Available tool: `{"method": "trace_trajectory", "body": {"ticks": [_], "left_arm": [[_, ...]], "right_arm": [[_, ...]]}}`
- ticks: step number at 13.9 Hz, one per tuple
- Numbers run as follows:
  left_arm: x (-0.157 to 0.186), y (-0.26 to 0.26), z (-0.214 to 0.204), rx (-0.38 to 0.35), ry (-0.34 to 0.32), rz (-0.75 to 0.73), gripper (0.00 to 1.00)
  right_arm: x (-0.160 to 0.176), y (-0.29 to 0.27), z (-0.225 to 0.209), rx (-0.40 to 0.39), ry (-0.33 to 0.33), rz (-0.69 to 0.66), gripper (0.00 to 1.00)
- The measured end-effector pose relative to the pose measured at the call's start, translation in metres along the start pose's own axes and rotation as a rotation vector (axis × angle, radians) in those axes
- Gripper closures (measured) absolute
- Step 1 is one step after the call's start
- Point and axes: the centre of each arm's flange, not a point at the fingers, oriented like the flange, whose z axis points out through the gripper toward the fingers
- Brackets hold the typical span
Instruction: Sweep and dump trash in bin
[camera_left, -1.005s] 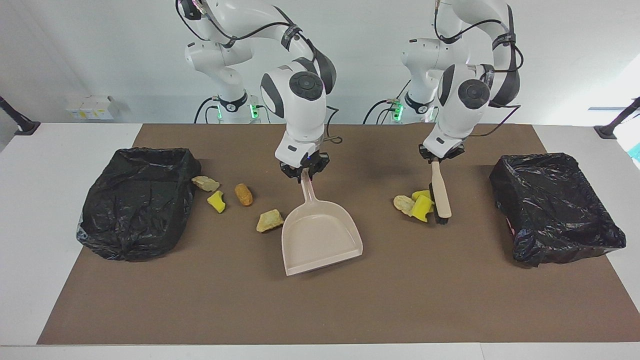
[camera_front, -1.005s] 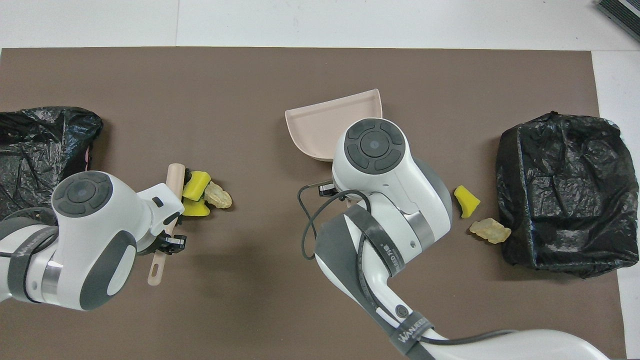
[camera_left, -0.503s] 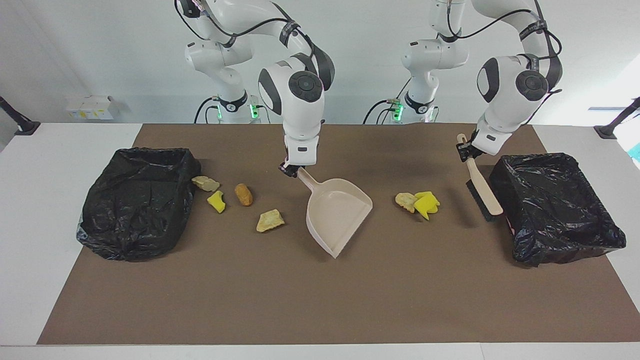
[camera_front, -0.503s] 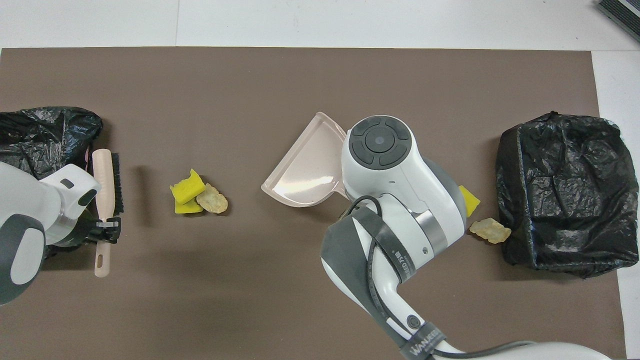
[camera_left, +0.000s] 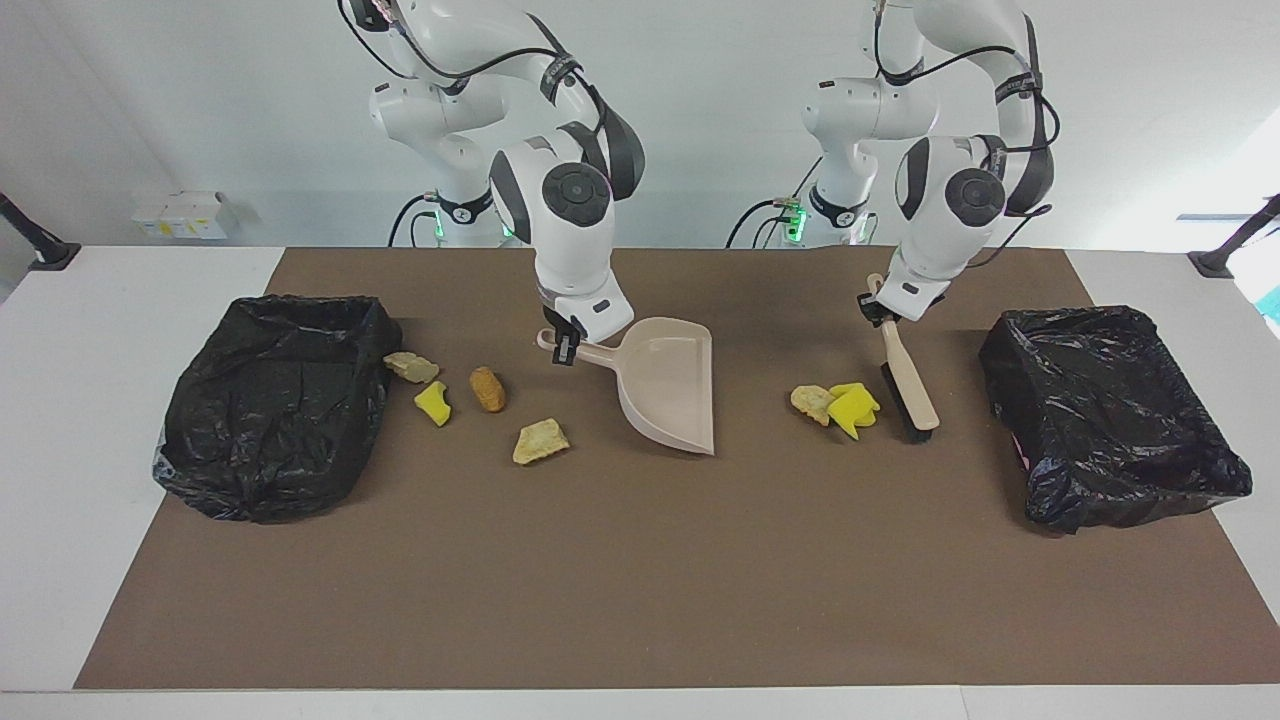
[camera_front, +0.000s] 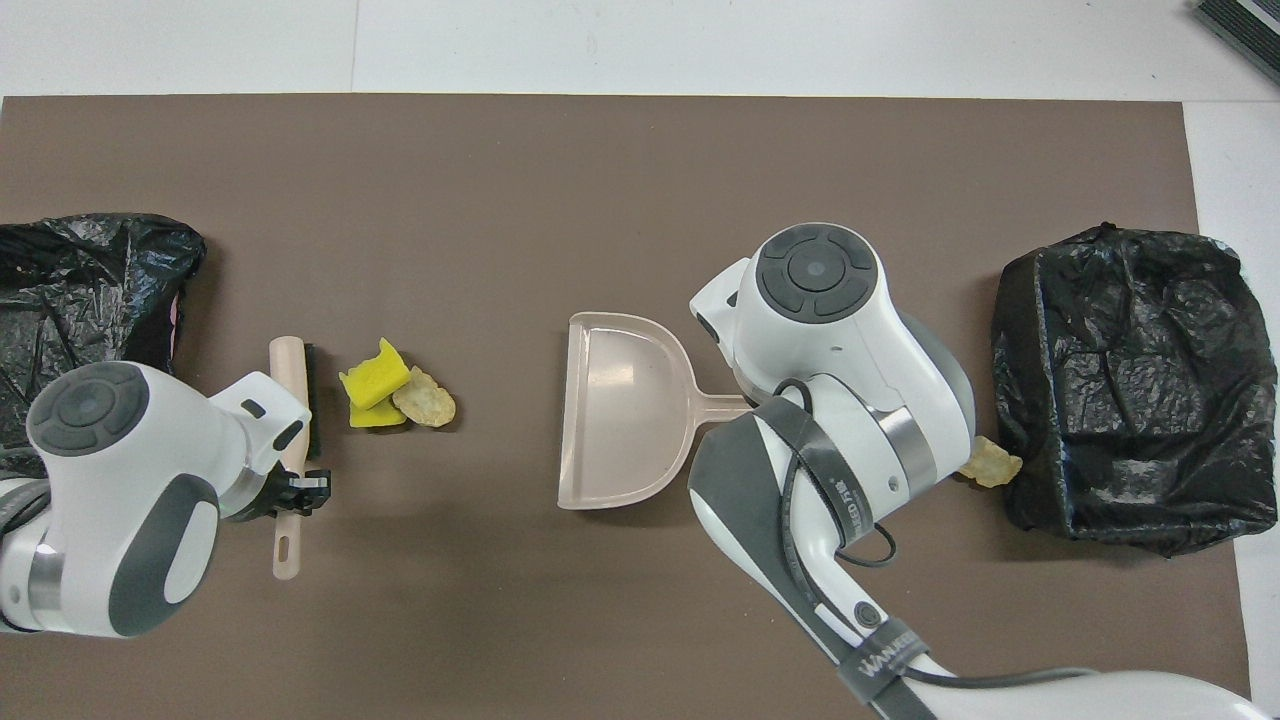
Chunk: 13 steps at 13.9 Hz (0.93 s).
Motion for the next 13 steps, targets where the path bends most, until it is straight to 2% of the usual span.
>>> {"method": "trace_trajectory", "body": {"ticks": [5, 8, 13], "left_arm": [[-0.008, 0.034, 0.005, -0.015, 0.027, 0.044, 0.74], [-0.020, 0.068, 0.009, -0.053, 0.023, 0.088, 0.74], [-0.059, 0.142, 0.007, -0.112, 0.011, 0.197, 0.74]], "right_arm": [[-0.007, -0.010, 0.030, -0.047, -0.044, -0.096, 0.68], [-0.004, -0.011, 0.040, -0.075, -0.031, -0.114, 0.68], [0.002, -0.010, 0.054, -0.103, -0.010, -0.126, 0.68]]}}
